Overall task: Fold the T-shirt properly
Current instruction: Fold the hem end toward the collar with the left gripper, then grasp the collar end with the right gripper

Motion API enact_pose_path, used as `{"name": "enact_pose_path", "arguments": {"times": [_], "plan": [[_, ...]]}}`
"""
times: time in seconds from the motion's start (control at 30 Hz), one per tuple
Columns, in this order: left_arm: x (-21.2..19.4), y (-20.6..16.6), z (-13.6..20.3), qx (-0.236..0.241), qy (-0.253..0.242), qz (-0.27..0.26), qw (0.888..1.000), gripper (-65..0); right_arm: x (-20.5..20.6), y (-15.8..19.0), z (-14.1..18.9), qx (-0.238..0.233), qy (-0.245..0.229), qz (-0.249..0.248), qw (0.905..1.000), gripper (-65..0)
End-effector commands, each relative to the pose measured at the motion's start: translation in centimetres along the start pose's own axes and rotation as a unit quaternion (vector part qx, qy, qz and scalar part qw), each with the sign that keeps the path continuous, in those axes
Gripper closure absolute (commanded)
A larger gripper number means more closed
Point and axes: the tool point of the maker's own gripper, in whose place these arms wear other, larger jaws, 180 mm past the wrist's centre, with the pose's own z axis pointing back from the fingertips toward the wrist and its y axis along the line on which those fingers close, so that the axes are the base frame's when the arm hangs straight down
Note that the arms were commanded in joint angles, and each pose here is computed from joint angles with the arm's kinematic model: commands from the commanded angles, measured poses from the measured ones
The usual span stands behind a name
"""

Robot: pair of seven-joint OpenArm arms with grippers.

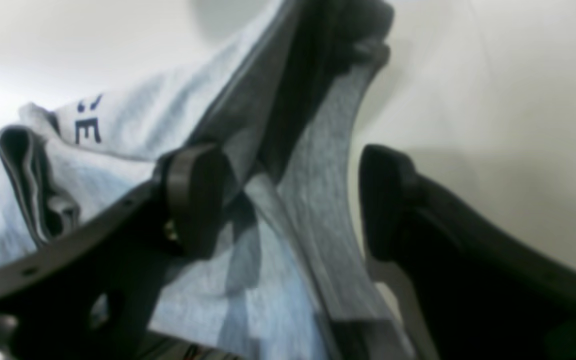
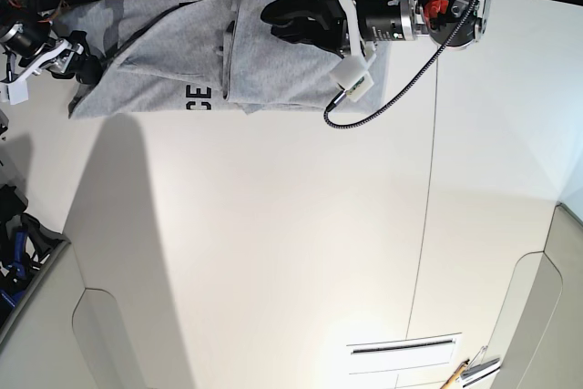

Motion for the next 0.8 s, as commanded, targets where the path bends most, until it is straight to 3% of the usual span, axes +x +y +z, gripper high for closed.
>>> {"name": "enact_pose_path", "arguments": {"times": [0.0,0.2,0.63,0.7,0.77], "plan": [[1.0,-0.7,0.1,-0.012,-0.021,-0.009,1.000,-25.2,1.4,-0.2,0.5,-0.004,-0.021,0.014,0.9997,-42.0],[1.0,-0.7,0.1,-0.012,-0.021,-0.009,1.000,-25.2,1.5,-0.2,0.2,-0.008,-0.016,0.019,0.9996,-42.0],[1.0,-0.7,0.1,-0.013,-0.021,-0.009,1.000,-25.2,-1.7,2.2,-2.4,0.032,0.026,-0.003,0.9992,-41.6],[1.3,-0.6,0.4,-0.009,-0.025,-0.013,1.000,-25.2,-1.7,2.2,-2.4,0.031,0.028,-0.003,0.9991,-35.9],[2.2,-0.6,1.1,0.002,-0.037,-0.027,0.999,-25.2,-1.8,2.1,-2.3,0.030,0.029,-0.003,0.9991,-22.9]]}}
